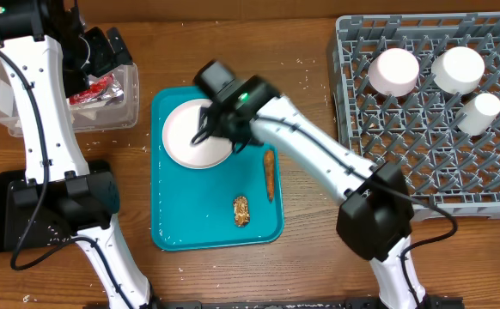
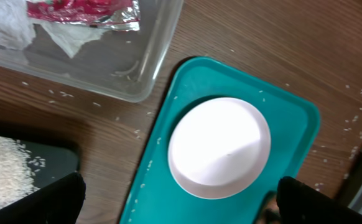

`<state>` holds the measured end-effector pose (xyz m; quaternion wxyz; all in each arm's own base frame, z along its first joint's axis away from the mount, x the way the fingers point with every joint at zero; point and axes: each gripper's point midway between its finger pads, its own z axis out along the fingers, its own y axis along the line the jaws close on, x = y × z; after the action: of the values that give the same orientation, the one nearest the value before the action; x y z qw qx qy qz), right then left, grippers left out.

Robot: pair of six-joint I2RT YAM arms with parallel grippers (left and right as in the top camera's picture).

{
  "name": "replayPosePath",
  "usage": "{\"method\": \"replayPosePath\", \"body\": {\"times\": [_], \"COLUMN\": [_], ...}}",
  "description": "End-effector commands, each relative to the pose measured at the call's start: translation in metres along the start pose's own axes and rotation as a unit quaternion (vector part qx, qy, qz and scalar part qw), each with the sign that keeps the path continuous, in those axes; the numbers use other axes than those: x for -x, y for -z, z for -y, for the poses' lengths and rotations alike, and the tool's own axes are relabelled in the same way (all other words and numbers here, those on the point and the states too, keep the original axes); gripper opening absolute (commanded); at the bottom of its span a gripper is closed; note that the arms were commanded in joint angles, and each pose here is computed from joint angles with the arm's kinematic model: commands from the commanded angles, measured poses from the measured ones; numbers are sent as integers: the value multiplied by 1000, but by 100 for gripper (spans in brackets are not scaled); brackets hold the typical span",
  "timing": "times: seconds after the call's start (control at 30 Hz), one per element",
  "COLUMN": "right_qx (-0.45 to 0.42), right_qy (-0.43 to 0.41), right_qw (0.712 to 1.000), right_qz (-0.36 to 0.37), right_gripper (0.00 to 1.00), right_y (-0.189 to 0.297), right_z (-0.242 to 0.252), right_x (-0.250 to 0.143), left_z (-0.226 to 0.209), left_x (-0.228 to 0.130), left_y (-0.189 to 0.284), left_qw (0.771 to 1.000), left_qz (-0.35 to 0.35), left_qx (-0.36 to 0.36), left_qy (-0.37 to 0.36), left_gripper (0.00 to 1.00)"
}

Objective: Sort waste into correct bins and load items into the dishwasher
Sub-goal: 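Move the right gripper to the white plate's rim and lower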

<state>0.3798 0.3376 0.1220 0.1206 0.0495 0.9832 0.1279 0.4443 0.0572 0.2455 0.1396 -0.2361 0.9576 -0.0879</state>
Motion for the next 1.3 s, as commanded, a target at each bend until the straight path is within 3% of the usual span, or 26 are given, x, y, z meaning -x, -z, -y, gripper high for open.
{"method": "replayPosePath", "body": {"times": [0.0, 0.2, 0.3, 0.63, 1.0, 1.27], "right_qx": [19, 25, 30, 6, -42, -44], "right_qy": [-27, -52, -27, 49, 66, 67], "right_qw": [998, 997, 998, 999, 997, 996], "right_qz": [45, 48, 40, -16, -24, -25], "right_gripper": [87, 81, 79, 74, 71, 61], "right_y": [20, 17, 5, -56, -83, -89], "right_z": [9, 26, 23, 21, 30, 31], "right_x": [38, 59, 58, 28, 12, 11], "left_z": [-14, -24, -24, -24, -24, -24], "left_x": [7, 10, 10, 10, 10, 10], "left_y": [22, 23, 23, 21, 21, 21], "left_qw": [999, 997, 997, 997, 997, 997], "left_qz": [40, 48, 47, 45, 45, 45], "left_qx": [35, 58, 58, 58, 57, 57], "left_qy": [-13, -9, -9, -9, -7, -7], "left_gripper": [100, 100, 100, 100, 100, 100]}}
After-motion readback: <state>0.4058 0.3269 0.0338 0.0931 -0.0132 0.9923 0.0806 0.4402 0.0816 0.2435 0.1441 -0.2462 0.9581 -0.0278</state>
